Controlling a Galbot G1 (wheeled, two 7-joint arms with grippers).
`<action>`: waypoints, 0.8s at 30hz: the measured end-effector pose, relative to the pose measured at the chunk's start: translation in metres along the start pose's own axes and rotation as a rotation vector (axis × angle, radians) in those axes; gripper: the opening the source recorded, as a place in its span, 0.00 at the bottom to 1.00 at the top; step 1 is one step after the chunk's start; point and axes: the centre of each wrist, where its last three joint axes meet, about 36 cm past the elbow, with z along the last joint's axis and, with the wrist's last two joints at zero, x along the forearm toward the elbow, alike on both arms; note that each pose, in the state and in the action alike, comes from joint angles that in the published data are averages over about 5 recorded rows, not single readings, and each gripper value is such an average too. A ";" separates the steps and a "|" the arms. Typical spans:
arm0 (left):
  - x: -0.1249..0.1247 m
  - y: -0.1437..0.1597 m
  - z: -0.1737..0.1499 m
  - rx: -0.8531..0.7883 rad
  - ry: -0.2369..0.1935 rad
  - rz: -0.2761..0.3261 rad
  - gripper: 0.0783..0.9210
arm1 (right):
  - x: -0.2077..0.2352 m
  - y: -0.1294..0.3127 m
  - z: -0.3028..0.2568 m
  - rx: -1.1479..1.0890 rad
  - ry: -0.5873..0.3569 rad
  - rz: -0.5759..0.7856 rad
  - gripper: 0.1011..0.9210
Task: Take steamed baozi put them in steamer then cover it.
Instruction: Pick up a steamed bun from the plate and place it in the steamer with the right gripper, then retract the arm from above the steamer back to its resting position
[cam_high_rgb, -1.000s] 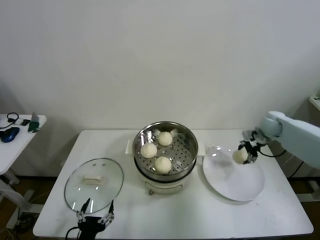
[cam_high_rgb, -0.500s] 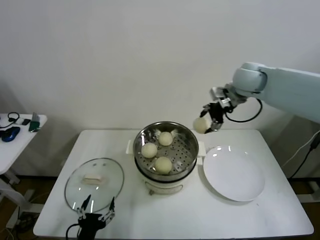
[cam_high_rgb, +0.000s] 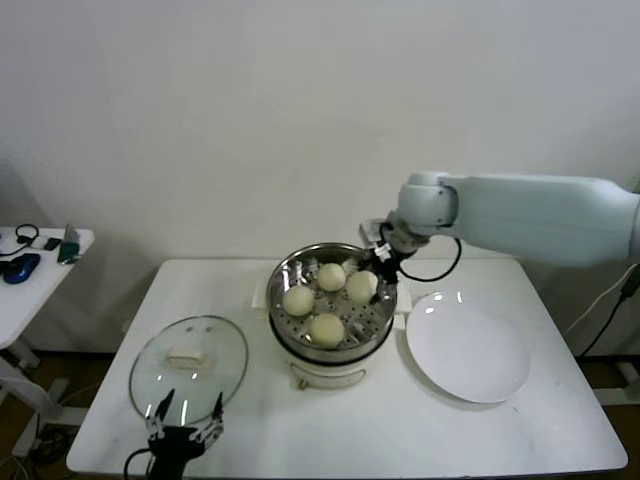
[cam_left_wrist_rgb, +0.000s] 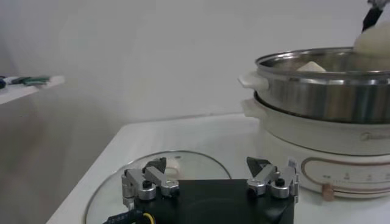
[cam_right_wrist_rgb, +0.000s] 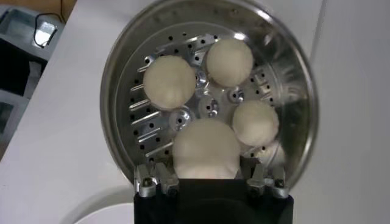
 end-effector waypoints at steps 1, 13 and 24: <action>0.000 0.001 0.001 0.000 0.001 -0.001 0.88 | -0.006 0.000 0.000 0.000 0.005 -0.005 0.75; 0.000 0.003 0.001 0.001 0.000 -0.006 0.88 | -0.045 -0.005 -0.002 0.010 0.047 -0.026 0.79; 0.000 0.005 -0.001 -0.005 -0.002 -0.006 0.88 | -0.025 -0.022 0.006 -0.012 -0.013 -0.023 0.88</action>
